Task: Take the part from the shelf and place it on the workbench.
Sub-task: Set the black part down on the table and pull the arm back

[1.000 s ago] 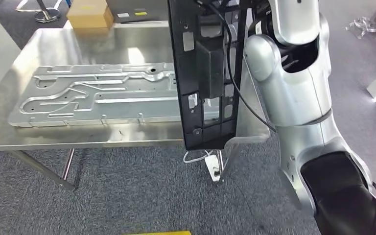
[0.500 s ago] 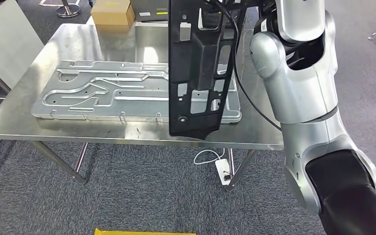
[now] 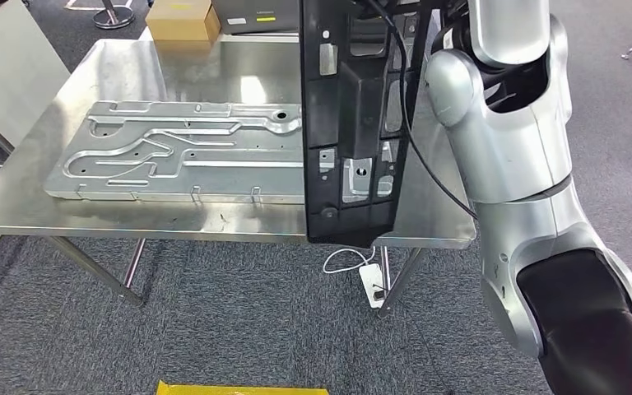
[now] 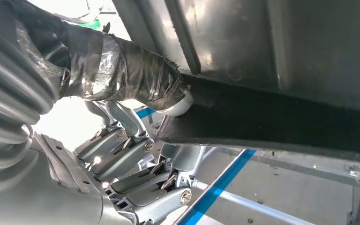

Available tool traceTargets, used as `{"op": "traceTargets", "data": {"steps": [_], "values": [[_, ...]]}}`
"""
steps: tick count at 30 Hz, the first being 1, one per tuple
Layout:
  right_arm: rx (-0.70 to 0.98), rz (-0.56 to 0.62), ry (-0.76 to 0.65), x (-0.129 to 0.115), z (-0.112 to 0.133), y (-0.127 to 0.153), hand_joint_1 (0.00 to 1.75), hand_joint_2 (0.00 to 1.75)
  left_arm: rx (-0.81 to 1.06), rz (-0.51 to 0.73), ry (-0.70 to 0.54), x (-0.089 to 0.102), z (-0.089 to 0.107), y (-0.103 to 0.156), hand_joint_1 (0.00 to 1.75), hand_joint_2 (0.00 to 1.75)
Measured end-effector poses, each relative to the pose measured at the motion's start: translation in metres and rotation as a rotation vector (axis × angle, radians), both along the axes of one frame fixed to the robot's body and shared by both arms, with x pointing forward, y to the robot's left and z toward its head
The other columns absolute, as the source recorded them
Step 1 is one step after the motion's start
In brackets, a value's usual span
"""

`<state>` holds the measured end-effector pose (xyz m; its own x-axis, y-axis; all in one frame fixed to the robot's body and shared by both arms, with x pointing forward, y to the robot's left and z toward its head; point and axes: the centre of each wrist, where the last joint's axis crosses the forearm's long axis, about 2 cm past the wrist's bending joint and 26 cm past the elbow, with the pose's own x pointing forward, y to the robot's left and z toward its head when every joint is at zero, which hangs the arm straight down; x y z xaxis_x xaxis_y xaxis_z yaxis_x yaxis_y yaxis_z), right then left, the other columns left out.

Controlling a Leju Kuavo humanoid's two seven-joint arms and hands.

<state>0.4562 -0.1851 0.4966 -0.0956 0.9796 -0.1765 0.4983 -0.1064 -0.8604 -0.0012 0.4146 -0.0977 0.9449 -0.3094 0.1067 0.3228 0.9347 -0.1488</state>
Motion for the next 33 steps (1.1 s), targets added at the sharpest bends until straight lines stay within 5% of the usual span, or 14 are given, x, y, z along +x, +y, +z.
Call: {"op": "traceTargets", "data": {"steps": [33], "values": [[-0.007, -0.023, 0.019, 0.0064, -0.0069, -0.0091, 1.75, 1.75, -0.021, 0.0, 0.009, -0.0062, -0.001, 0.0003, 0.0, 1.75]]}}
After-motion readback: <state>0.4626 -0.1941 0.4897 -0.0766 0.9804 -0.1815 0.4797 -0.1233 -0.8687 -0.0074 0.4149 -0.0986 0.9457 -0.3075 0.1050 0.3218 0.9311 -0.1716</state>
